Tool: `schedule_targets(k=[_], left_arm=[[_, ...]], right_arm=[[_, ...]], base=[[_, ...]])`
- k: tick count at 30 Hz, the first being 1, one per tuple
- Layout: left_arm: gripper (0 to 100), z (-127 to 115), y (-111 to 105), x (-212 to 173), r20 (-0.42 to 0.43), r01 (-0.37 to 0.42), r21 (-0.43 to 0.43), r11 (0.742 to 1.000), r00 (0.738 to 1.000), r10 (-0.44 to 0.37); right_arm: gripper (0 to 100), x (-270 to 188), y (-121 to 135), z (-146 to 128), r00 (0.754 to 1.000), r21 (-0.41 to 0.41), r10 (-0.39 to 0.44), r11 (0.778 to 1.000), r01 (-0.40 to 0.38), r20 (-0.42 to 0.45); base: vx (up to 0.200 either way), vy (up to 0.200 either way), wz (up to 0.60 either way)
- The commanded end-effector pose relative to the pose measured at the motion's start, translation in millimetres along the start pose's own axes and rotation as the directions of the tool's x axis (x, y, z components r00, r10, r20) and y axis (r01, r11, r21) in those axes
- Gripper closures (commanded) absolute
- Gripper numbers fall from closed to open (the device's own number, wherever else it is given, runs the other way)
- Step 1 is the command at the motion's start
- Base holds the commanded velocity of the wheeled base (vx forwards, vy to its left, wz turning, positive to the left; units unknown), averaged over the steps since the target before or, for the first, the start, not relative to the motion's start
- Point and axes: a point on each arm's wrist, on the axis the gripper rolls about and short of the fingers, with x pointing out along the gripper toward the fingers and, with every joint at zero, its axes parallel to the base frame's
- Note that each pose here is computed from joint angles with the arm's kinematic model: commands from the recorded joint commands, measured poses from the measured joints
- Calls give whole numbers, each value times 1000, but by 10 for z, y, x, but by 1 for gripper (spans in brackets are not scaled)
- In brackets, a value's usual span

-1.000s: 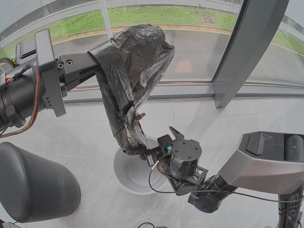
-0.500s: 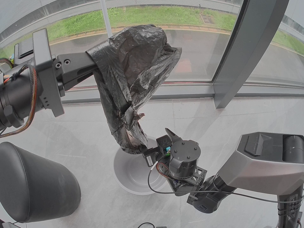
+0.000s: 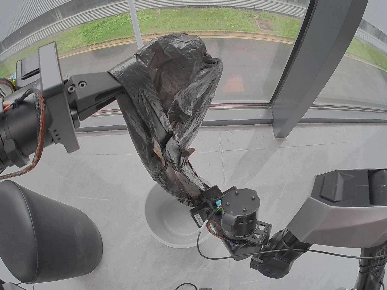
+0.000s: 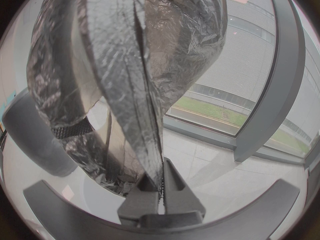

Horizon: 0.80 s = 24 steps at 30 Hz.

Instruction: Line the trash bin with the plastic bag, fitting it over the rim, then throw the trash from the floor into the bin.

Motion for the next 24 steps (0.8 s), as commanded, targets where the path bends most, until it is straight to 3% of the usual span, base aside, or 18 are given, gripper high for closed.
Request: schedule_targets(k=[1, 8, 12, 17, 24], left_arm=[[100, -50, 78, 2, -14, -30, -5, 1000, 999, 30], [100, -235, 385, -8, -69, -141, -11, 990, 988, 140], [100, -381, 683, -69, -102, -242, 48, 969, 964, 246], [100, -458, 817, -207, -107, -288, 86, 954, 949, 297], [100, -537, 828, -390, -115, -305, 92, 948, 942, 315]], right_arm=[[100, -319, -227, 170, 1000, -20, 5, 1000, -5, -13], [100, -618, -544, 545, 998, 67, -24, 998, 20, 57], [100, -708, -669, 686, 999, 187, -29, 982, 22, 32], [100, -777, -691, 722, 998, 311, 22, 950, -5, -51], [100, -936, -823, 995, 972, 475, 194, 873, -108, -136]], base=[[0, 0, 0], [0, 0, 0], [0, 0, 0], [0, 0, 0], [0, 0, 0]])
